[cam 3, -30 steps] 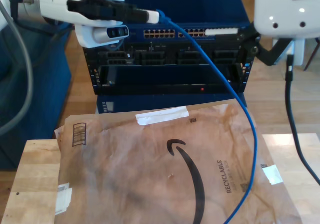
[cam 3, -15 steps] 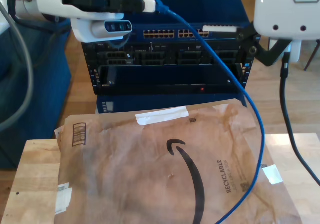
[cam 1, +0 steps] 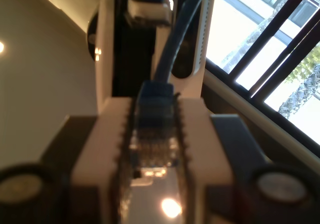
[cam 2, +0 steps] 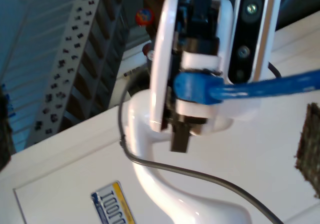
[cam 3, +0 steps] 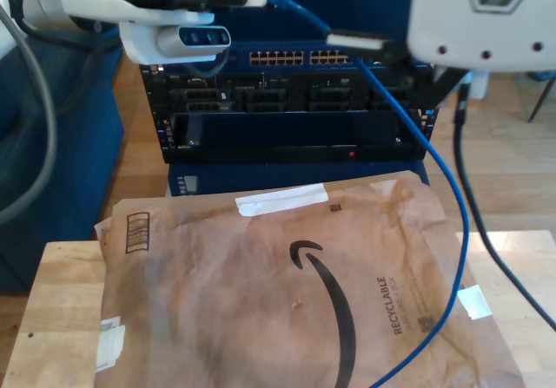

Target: Grab the cable and plug it in

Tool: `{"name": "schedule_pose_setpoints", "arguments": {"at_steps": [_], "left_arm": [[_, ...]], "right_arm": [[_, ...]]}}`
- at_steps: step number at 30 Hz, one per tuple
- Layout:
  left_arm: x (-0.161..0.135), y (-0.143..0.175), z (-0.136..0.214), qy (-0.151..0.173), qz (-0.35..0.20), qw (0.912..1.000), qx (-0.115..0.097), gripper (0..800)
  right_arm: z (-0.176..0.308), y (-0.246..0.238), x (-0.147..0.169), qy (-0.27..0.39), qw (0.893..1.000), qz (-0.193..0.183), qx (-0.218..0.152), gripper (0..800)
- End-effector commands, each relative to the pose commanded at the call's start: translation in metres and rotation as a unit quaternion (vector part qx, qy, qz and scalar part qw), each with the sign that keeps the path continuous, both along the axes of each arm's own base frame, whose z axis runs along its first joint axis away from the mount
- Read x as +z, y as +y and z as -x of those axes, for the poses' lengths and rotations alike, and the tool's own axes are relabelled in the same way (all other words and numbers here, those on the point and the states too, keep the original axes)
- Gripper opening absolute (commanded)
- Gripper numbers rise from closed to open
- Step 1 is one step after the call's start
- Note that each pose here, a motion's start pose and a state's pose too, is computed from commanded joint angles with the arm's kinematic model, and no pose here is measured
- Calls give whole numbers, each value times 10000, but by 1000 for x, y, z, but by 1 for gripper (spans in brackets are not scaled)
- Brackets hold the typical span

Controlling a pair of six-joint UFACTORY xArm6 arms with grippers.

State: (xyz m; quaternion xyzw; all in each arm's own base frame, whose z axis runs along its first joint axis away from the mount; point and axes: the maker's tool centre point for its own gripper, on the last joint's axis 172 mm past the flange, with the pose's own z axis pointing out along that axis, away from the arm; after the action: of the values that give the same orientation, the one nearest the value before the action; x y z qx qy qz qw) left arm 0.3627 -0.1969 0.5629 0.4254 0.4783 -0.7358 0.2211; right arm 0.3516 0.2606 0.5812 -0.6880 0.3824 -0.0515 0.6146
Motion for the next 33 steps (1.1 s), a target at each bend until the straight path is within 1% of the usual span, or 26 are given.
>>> {"name": "schedule_pose_setpoints", "arguments": {"at_steps": [4, 6, 11, 13, 16, 18, 20, 21, 24, 26, 29, 30, 32, 33], "left_arm": [[5, 1, -2, -11, 101, 9999, 45, 3], [5, 1, -2, -11, 101, 9999, 45, 3], [5, 1, -2, -5, 110, 9999, 47, 3], [4, 1, -2, 10, 114, 9999, 39, 3], [4, 1, -3, 17, 116, 9999, 40, 3], [4, 1, -2, 16, 126, 9999, 19, 3], [5, 3, 3, 8, 151, 9999, -69, 5], [5, 3, 4, 8, 153, 9999, -77, 5], [5, 3, 3, 12, 169, 9998, -65, 5], [10, 5, 1, -1, 266, 9996, -29, 6], [10, 6, -1, 14, 307, 9995, -17, 7], [10, 6, -1, 14, 307, 9995, -9, 7], [10, 6, -2, 22, 308, 9995, -9, 7], [9, 6, -2, 23, 301, 9995, -11, 7]], "right_arm": [[-5, 26, -17, 63, 9999, 36, 82, 797], [-8, 28, -21, 35, 9999, 73, 69, 789], [-10, 27, -19, 15, 10000, 57, 41, 675], [-10, 26, -18, 2, 10000, 40, 22, 641], [-19, 17, -12, -108, 9997, -32, -217, 568], [-21, 16, -12, -116, 9996, -46, -250, 519], [-20, 16, -12, -104, 9996, -54, -254, 500], [-20, 16, -12, -104, 9996, -54, -246, 487], [-16, 19, -10, -117, 9997, -72, -202, 466], [-9, 28, -9, -122, 9999, -78, -79, 457], [-7, 30, -10, -116, 9999, -74, -48, 446], [-7, 30, -11, -110, 9999, -69, -48, 419], [-8, 29, -11, -110, 9999, -69, -56, 398], [-8, 29, -12, -107, 9999, -67, -62, 366]]}}
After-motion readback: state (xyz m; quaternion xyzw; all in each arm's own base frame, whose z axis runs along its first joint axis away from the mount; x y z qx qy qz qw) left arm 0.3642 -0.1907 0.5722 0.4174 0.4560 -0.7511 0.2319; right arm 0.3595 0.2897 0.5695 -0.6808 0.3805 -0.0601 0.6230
